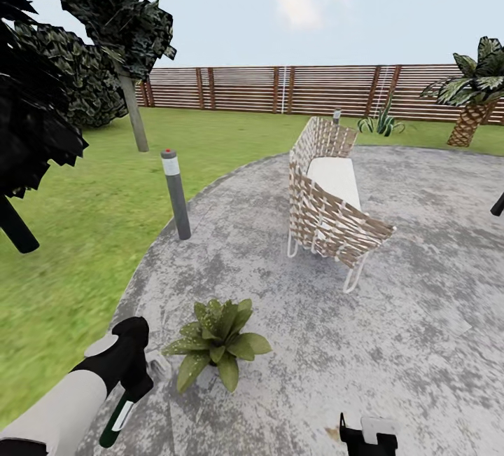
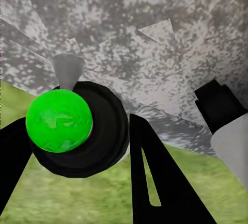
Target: Pick up the pesticide atomizer in the garden and spray insectifuge to fully cover both potted plants in the garden.
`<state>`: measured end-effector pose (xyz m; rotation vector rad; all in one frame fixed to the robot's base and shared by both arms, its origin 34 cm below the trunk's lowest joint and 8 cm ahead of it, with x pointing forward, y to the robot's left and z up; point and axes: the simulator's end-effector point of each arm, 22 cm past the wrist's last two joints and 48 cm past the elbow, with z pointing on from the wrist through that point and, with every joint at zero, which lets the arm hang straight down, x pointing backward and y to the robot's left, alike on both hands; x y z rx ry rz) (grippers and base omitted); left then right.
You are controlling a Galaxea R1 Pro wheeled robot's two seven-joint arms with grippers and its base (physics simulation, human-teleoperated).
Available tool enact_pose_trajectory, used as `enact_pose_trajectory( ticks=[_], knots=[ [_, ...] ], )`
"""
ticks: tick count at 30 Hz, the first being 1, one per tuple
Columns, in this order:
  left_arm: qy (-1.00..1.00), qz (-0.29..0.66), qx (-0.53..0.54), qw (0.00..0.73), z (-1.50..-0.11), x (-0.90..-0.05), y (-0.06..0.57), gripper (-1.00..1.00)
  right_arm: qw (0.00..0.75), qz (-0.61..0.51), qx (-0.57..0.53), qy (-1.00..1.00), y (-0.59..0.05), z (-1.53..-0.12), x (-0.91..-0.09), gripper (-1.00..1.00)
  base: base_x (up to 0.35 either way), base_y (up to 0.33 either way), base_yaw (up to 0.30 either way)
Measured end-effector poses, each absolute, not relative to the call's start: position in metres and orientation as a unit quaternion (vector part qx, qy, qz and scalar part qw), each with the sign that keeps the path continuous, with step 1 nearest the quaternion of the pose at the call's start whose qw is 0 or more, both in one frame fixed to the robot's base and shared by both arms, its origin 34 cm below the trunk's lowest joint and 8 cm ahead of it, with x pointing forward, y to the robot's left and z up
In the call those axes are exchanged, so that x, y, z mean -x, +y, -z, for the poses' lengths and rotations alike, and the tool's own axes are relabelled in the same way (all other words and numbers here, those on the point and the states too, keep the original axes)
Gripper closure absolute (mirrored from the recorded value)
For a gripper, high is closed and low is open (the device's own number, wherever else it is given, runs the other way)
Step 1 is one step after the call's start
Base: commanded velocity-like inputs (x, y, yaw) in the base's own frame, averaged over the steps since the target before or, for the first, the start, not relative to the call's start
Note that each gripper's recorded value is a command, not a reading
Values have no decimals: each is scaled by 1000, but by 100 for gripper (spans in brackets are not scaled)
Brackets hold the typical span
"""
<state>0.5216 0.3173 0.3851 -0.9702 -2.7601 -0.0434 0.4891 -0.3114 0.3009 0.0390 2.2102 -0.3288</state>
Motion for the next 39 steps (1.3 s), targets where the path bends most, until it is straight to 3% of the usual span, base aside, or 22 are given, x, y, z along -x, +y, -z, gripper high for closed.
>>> enact_pose_trajectory(
  ticks=[6,14,31,39],
  knots=[
    [-938,16,329,107,-385,-522,318,100,438,132,-16,889,-312,-301,-489,-100,0,-184,14],
    [-938,16,328,107,-386,-522,319,100,438,131,-17,889,-309,-301,-489,-100,160,-144,250],
    [-938,14,329,107,-385,-522,317,100,438,130,-17,889,-308,-301,-489,-100,52,-7,177],
    [-938,13,329,107,-385,-521,316,100,438,130,-17,889,-309,-301,-489,-100,68,-184,25]
  ],
)
